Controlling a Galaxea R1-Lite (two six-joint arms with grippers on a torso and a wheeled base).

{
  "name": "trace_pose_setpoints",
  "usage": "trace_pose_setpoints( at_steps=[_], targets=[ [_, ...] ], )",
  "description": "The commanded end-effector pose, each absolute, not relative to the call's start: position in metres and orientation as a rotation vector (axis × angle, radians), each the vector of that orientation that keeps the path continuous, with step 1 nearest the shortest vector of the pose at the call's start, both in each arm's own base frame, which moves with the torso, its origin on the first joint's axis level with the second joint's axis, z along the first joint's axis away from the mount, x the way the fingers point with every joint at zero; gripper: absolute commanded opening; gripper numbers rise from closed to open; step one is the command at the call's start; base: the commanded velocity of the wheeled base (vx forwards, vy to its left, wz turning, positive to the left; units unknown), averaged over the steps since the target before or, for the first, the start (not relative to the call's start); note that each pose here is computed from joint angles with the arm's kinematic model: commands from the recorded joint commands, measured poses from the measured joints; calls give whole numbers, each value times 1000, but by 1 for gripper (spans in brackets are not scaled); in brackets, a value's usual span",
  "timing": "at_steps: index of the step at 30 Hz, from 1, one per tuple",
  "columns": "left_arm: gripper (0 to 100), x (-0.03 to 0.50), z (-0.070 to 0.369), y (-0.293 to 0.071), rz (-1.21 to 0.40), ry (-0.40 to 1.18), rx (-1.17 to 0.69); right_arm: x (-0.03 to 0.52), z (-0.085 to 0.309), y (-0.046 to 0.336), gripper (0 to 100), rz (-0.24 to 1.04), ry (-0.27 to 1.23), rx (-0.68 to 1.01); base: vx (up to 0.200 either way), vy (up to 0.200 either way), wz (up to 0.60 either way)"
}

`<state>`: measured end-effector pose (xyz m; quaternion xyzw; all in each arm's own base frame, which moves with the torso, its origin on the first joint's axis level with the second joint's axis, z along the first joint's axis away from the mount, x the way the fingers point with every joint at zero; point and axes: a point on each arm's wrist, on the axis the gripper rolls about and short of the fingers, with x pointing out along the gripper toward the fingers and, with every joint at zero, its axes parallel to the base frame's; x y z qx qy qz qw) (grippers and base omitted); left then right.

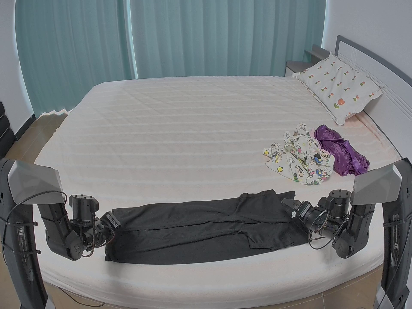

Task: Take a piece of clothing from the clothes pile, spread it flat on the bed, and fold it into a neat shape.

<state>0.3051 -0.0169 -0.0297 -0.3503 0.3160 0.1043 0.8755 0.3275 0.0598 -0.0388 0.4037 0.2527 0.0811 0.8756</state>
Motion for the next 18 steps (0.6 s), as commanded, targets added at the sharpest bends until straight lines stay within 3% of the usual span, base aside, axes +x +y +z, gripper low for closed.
trace_pose_setpoints(
  at_steps=[1, 18],
  targets=[
    [0, 306, -24, -17, 214, 638, -746, 336, -52, 66, 100, 169, 538, 834, 0, 0, 0],
    [0, 310, -19, -17, 217, 615, -778, 349, -59, 72, 100, 137, 572, 796, 0, 0, 0]
  ],
)
